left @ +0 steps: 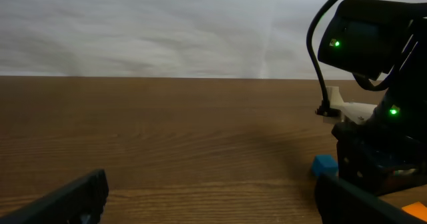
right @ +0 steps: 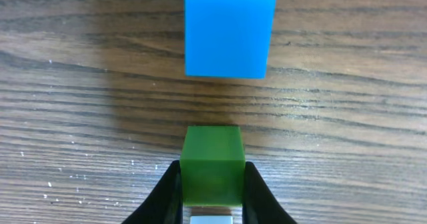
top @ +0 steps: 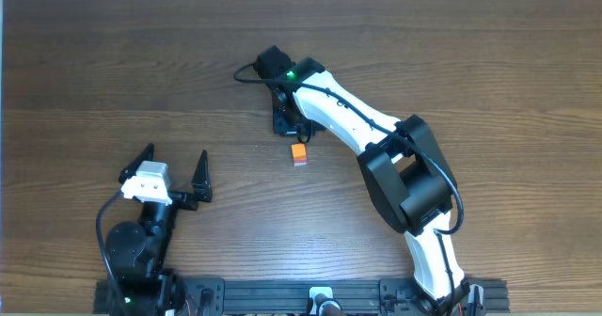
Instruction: Stack Cubes
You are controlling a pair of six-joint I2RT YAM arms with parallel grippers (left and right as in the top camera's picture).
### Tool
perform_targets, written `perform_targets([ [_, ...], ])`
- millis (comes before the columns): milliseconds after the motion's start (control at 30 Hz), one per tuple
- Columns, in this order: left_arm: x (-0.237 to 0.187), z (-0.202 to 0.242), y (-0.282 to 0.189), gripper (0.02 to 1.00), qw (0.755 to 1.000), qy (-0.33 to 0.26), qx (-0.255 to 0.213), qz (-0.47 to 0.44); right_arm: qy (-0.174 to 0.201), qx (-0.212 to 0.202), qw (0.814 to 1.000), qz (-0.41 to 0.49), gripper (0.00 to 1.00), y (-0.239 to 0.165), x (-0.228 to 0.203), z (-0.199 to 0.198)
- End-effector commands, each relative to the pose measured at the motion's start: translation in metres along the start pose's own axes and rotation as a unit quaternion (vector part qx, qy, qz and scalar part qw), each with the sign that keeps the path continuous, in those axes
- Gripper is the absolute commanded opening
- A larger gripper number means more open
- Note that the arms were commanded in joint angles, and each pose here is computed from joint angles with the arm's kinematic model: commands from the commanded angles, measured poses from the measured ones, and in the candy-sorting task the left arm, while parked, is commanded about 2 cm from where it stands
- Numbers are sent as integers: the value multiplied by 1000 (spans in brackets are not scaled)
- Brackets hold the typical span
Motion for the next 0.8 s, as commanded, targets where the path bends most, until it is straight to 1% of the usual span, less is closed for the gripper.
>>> perform_targets([
  [33,-1,0,0,1000,1000,5,-2,2,7,-5,1000,-9,99,-5,7,0],
  [167,-1,0,0,1000,1000,5,-2,2,9,-3,1000,-14,56,-16,13,0],
  [333,-1,0,0,1000,1000,5,-2,2,11,0,1000,-24,9,-42,23,1],
  [433,-1,0,0,1000,1000,5,-2,2,11,-2,1000,-28,9,-58,28,1],
  [600,-2,0,0,998,1000,5,-2,2,-1,-1,1000,-31,9,-84,30,1],
  [800,-2,0,0,1000,1000,5,-2,2,-6,-12,1000,-13,12,-108,21,-4],
])
Point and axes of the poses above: each gripper's point midway between its finger pads, its own y axis out along the fingers, its own z axis along the line the jaws close on, x = y × z, the point moved 4 cm from there along -y, back along the fingers, and after that the axes turned 12 degrees about -y, right-handed, at the moved point
